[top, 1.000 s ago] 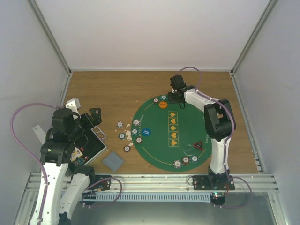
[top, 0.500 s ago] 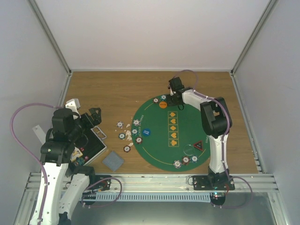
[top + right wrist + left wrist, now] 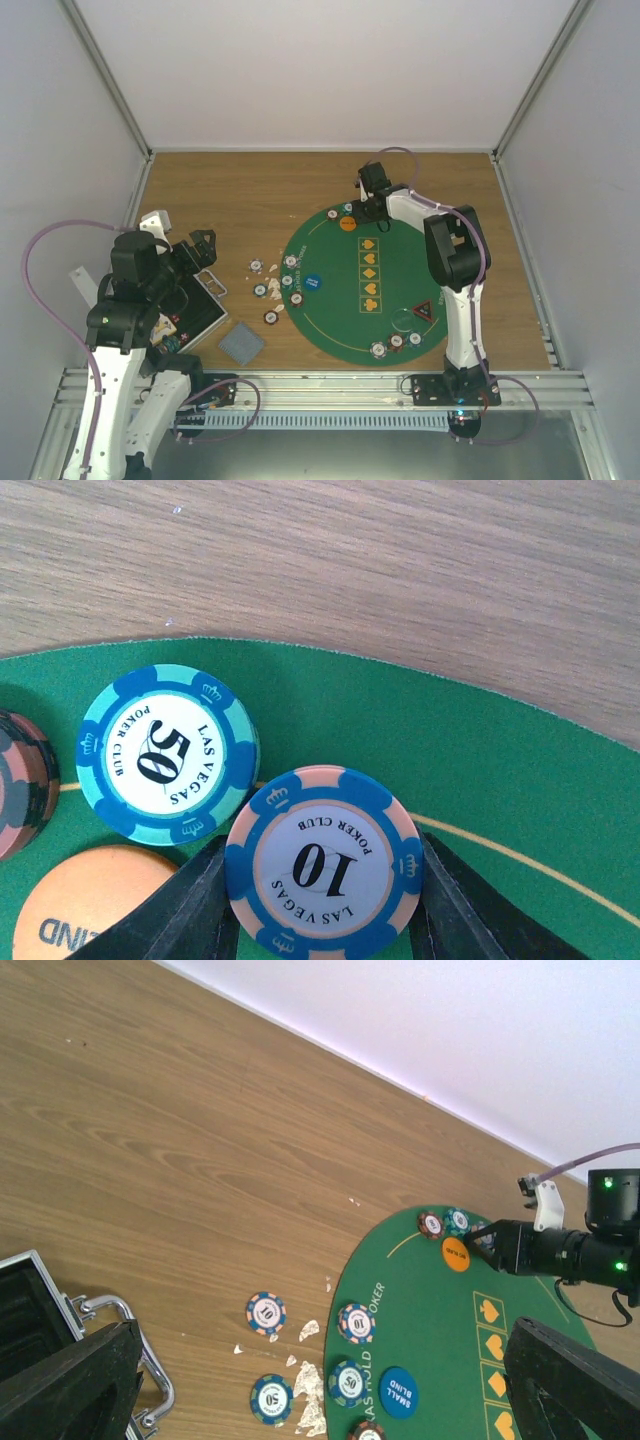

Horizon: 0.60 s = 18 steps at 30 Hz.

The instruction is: Distribute texas hold em gaming equipment

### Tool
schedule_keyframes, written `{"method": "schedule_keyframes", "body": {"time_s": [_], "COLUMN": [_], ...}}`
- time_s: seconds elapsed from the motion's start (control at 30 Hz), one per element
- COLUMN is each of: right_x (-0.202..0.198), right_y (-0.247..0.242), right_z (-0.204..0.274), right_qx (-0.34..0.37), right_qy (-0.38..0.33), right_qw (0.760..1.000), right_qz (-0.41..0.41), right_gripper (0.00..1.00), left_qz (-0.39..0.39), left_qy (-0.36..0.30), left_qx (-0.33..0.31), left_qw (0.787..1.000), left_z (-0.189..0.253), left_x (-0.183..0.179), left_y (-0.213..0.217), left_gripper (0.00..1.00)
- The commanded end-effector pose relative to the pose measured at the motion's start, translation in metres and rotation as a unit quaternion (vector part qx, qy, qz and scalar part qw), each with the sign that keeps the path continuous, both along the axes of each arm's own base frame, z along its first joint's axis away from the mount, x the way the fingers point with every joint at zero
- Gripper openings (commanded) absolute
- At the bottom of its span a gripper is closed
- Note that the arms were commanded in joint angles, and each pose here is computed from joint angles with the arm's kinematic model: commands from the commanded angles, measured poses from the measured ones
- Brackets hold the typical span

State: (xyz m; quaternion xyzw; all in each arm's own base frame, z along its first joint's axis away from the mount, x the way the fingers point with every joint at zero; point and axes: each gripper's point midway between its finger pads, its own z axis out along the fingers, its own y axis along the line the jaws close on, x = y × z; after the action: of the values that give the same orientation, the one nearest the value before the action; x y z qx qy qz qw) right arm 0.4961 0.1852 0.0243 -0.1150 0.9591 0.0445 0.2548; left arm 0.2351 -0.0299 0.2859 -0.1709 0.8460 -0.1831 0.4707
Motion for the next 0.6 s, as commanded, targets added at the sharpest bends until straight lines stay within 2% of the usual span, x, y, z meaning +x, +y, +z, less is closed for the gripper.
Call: {"method": "schedule_keyframes", "body": {"time_s": [0.0, 0.23, 0.57], "right_x": [0.0040, -0.0002, -0.0059], "right_y": [-0.0027, -0.0054, -0.0087], "right_z": [-0.0042, -0.0015, 0.0006], "right_qx": [-0.001, -0.002, -0.006], "right_qy": [0.001, -0.002, -0.003], "right_qw": [1.000, 1.000, 1.000], "right_qz": [0.002, -0.001, -0.001], "right_gripper": [0.36, 0.45, 0.50], "left_qz": [0.012, 0.012, 0.015], "left_qy": [-0.013, -0.014, -0.019], "left_qx": [-0.002, -0.002, -0.002], "left_qw": [1.000, 1.000, 1.000], "left_z": [0.0049, 0.0059, 0.0092], "left_x": [0.0039, 0.0036, 0.0023], "left_y": [0.0037, 0.0040, 0.0050], "left_gripper": [0.99, 0.99, 0.99]}}
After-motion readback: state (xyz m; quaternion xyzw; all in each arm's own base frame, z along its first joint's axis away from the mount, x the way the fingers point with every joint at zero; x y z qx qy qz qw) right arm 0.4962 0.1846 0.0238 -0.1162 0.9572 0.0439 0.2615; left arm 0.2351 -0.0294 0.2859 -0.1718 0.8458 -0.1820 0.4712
